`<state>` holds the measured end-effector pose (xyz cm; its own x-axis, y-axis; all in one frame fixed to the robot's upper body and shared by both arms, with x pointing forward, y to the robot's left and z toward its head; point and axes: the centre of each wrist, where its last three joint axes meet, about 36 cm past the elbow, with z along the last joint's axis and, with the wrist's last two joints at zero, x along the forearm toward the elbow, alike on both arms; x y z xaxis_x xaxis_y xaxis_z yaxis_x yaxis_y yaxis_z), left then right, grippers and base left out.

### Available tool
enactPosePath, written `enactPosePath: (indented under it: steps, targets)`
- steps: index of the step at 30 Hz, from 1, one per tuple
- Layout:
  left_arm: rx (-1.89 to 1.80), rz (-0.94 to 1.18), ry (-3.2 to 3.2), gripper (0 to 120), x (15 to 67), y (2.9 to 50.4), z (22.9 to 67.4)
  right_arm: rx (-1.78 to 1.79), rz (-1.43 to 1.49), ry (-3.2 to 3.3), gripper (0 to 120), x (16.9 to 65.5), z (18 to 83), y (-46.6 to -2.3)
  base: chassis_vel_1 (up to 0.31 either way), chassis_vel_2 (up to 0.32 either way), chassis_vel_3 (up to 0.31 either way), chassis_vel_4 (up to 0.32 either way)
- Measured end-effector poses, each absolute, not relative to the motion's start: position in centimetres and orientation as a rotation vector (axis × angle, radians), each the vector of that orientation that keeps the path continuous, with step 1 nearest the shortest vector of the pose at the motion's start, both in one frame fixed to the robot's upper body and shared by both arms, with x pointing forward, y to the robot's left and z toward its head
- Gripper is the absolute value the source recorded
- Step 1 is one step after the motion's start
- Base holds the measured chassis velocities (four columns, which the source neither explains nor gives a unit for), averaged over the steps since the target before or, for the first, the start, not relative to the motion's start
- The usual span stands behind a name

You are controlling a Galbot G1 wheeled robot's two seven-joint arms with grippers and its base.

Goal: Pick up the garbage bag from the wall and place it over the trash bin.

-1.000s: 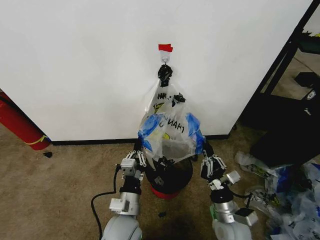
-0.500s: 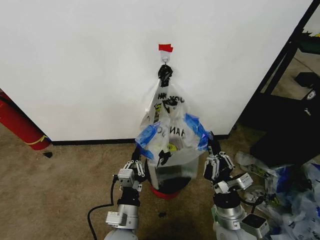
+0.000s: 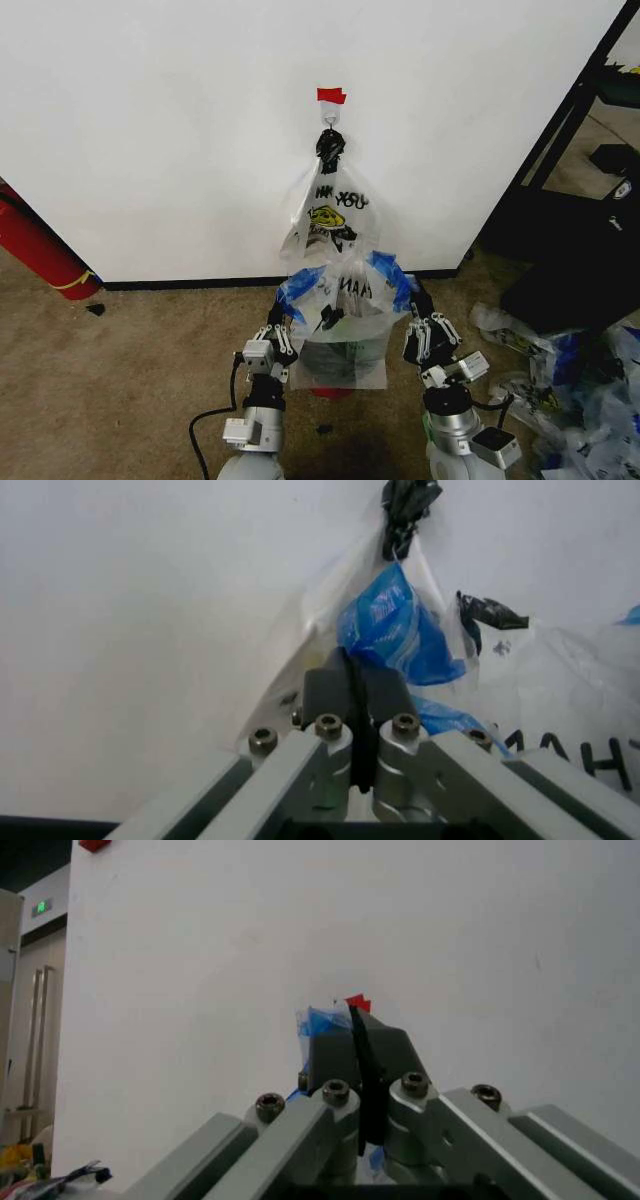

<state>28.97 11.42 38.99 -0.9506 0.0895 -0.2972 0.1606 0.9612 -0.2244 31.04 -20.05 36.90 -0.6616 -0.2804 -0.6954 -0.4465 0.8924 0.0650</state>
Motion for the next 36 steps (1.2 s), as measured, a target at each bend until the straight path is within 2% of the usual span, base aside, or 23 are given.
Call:
enactPosePath:
  steps: [6, 12, 16, 20, 29, 36]
  targets:
    - [0.233, -0.44, 2.762, 0, 32.1, 11.1, 37.3, -0.575, 0.265, 2.298, 0, 33.5, 36.3, -20.8, 0.0, 0.0, 0.0, 0.0]
    - [0.247, -0.502, 2.748, 0, 32.8, 10.7, 35.9, -0.635, 0.234, 2.287, 0, 34.4, 35.3, -21.2, 0.0, 0.0, 0.0, 0.0]
    - [0.282, -0.625, 2.711, 0, 33.5, 9.8, 35.5, -0.72, 0.182, 2.253, 0, 35.0, 34.9, -22.4, 0.0, 0.0, 0.0, 0.0]
    - [0.292, -0.638, 2.706, 0, 34.0, 9.4, 34.9, -0.754, 0.146, 2.241, 0, 35.4, 34.5, -23.3, 0.0, 0.0, 0.0, 0.0]
    - [0.351, -0.502, 2.77, 0, 32.6, 10.4, 33.3, -0.863, 0.065, 2.262, 0, 34.1, 32.0, -25.6, 0.0, 0.0, 0.0, 0.0]
    - [0.506, -0.273, 2.746, 0, 33.5, 13.0, 32.7, -0.904, 0.032, 2.248, 0, 34.3, 32.2, -26.7, 0.0, 0.0, 0.0, 0.0]
